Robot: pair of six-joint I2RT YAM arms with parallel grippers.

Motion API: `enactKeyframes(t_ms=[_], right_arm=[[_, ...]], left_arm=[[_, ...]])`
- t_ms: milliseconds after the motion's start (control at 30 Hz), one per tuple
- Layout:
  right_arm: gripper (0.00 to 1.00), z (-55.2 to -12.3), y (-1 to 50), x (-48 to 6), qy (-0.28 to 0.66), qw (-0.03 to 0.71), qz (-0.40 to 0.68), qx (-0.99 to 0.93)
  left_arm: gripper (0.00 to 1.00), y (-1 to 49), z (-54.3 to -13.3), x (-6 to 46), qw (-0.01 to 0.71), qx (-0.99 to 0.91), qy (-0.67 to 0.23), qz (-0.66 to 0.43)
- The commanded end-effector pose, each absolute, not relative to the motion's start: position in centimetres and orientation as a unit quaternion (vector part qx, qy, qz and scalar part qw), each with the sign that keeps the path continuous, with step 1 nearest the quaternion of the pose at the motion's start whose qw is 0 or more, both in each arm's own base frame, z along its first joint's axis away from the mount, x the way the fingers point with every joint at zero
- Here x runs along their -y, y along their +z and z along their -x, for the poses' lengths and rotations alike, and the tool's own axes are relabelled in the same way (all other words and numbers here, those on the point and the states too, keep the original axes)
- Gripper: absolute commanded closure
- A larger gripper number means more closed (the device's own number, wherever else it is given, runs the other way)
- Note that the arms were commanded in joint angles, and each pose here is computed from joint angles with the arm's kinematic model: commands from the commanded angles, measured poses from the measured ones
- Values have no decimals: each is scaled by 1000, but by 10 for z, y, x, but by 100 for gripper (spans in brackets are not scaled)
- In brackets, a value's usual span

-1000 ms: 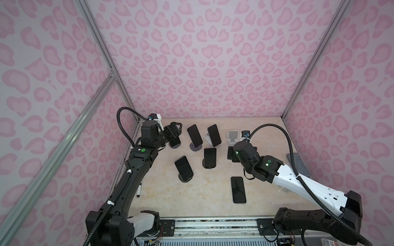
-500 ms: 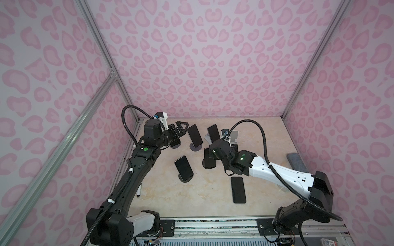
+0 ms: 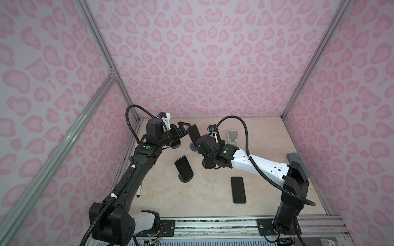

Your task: Remove the phone from the phone stand

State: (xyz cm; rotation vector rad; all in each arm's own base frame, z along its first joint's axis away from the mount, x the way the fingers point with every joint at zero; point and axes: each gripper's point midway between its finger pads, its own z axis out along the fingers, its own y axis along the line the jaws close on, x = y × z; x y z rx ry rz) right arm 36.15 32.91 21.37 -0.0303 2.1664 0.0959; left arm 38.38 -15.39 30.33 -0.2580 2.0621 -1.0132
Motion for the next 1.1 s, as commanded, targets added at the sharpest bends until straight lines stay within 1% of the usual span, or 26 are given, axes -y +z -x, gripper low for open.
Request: enactKeyframes(t_ms=[0, 400, 533, 600, 1067], right_arm=[[1, -364, 208, -321, 6, 472, 15, -882], [1, -363, 188, -329, 25, 460, 11, -888], [4, -363, 182, -328, 19, 456, 9, -890], [5, -360, 170, -324, 11, 449, 14, -893], [10, -362, 155, -326, 7, 441, 7, -898]], left_arm=[[3, 316, -384, 153, 421, -803, -410, 101], [4, 307, -388, 164, 391, -805, -436, 98], [4, 303, -388, 167, 382, -806, -440, 99], [4, 304, -388, 168, 383, -805, -442, 97], [4, 309, -386, 169, 385, -802, -448, 94]])
